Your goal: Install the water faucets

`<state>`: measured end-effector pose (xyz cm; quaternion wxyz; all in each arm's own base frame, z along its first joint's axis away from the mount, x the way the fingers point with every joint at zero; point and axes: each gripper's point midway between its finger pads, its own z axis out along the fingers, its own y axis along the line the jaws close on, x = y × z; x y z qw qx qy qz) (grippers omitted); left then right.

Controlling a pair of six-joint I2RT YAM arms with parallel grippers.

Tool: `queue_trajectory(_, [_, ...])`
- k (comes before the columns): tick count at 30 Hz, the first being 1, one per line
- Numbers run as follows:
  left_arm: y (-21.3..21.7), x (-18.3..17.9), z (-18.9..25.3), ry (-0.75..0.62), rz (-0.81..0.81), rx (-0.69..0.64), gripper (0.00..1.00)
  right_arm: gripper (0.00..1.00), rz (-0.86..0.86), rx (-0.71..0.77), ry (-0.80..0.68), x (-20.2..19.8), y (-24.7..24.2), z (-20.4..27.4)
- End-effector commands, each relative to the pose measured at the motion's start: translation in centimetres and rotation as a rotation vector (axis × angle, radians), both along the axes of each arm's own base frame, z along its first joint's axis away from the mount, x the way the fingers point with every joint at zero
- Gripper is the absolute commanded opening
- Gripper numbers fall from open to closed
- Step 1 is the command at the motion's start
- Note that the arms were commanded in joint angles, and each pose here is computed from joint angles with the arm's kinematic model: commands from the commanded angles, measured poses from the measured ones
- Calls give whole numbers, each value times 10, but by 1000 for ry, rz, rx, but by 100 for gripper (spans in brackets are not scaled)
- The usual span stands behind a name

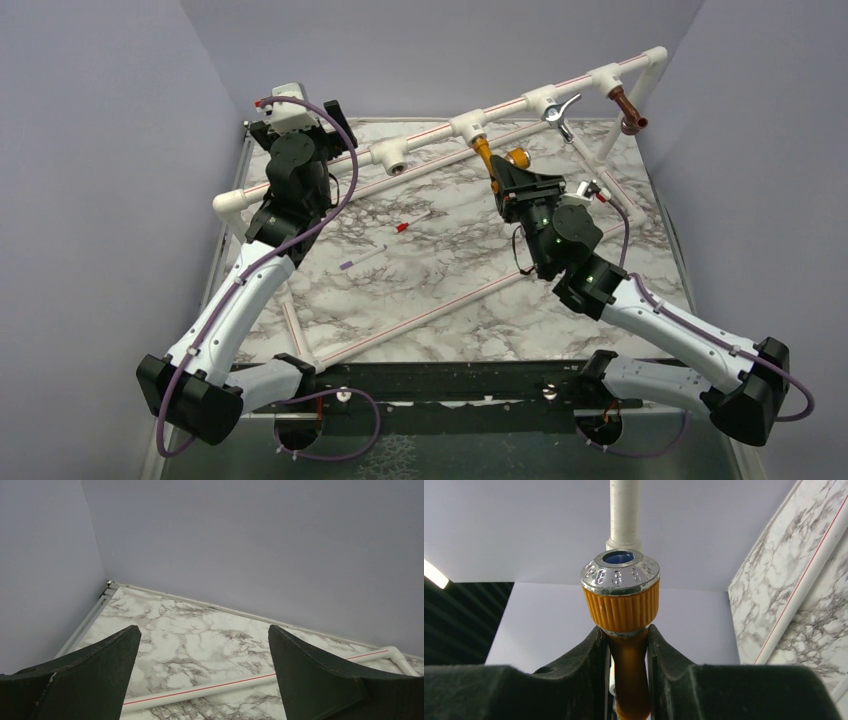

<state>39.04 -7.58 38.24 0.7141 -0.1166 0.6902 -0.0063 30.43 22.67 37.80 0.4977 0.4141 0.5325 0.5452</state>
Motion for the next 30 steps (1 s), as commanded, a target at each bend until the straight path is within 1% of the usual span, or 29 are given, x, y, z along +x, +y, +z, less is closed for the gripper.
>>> queue_trajectory(1, [-20,-28,-151,490,-112,200,99,1,-1,59,138,-4,-3,-30])
queue_trajectory(10, [-19,-28,-152,492,-104,207,99,1,11,64,138,-5,-2,-29])
queue_trajectory(11, [-19,-28,-152,491,-104,207,99,4,9,60,140,-5,-2,-30])
queue_trajectory(16, [-18,-28,-152,491,-103,208,99,27,-5,36,126,-6,-7,-31])
queue_trajectory(18, [-18,-28,-152,492,-103,209,99,35,-8,31,109,-8,-9,-27])
queue_trajectory(30, [-18,-28,-153,494,-101,212,99,68,18,5,13,-19,-16,-8])
